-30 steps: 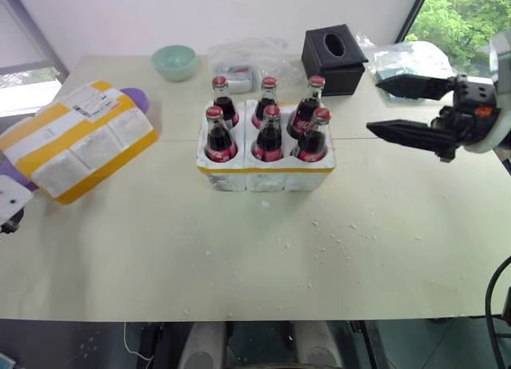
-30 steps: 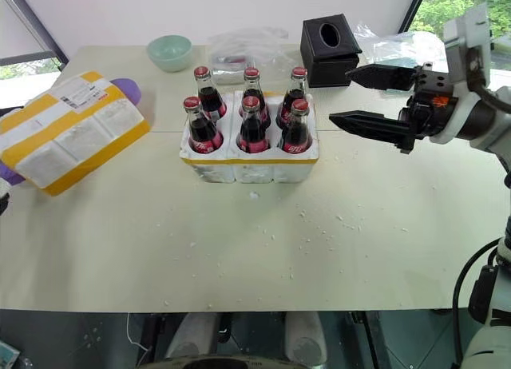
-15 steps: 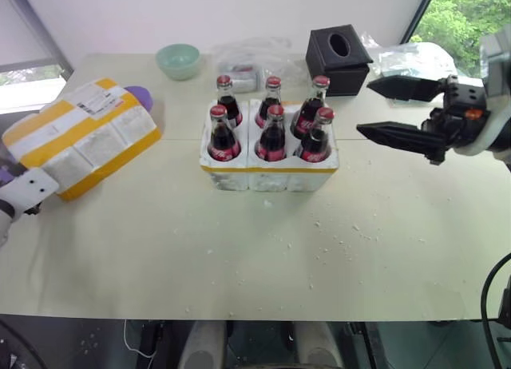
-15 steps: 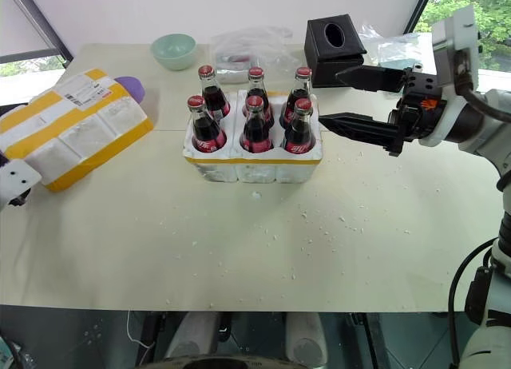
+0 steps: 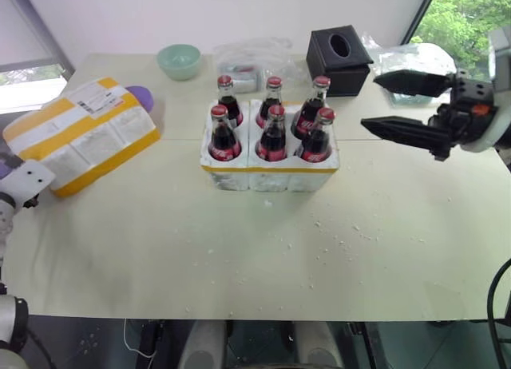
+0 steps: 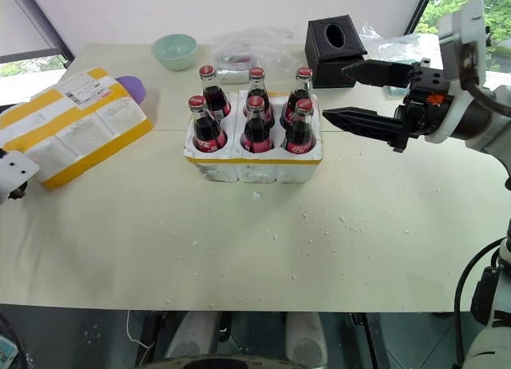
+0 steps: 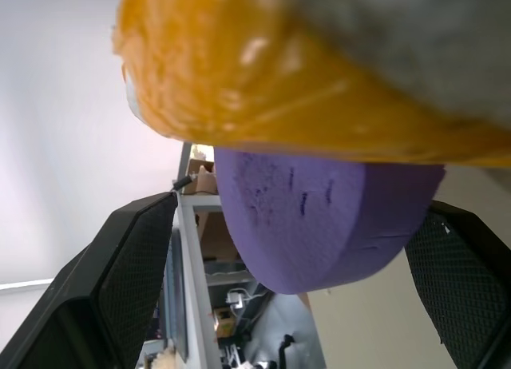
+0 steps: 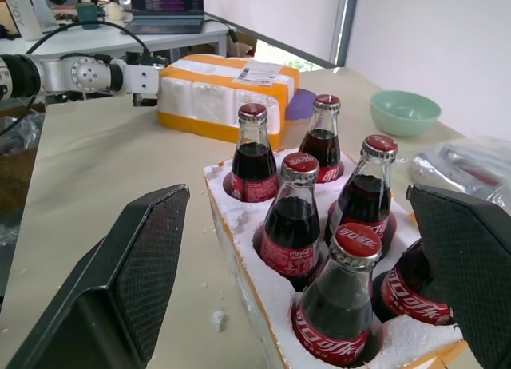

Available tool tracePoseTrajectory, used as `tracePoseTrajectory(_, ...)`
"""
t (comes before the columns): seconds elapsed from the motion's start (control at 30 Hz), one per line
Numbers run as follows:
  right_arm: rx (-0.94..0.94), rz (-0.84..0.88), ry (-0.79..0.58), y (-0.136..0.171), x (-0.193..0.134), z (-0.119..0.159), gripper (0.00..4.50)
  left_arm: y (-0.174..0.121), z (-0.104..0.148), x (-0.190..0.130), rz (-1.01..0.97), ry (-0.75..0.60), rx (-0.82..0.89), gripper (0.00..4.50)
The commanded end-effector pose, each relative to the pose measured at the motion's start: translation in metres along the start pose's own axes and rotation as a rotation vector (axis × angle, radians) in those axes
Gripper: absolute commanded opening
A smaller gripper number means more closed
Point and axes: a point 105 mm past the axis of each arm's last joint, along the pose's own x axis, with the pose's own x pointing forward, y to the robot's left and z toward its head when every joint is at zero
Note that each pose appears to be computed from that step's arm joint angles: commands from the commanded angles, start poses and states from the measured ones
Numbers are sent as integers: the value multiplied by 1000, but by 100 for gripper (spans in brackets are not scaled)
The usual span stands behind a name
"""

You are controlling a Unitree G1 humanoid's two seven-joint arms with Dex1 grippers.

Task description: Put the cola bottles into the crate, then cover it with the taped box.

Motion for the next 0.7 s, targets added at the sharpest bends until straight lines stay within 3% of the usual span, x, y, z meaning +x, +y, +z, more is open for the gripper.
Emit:
tracePoseTrajectory(0.03, -62, -23, -28, 2, -7, 15, 450, 8, 3, 2, 10, -1, -1, 318)
tracePoseTrajectory(0.1, -65, -26, -27, 2, -7, 14, 450, 7, 2, 3, 3, 14, 9, 223)
tracePoseTrajectory(0.63, -24, -25, -25, 1, -12, 4, 450, 20, -2, 0, 9, 16, 5, 223)
tracePoseTrajectory(0.7, -49, -57, -16, -4, -11, 1, 450, 19, -1, 0, -4, 5, 9, 170)
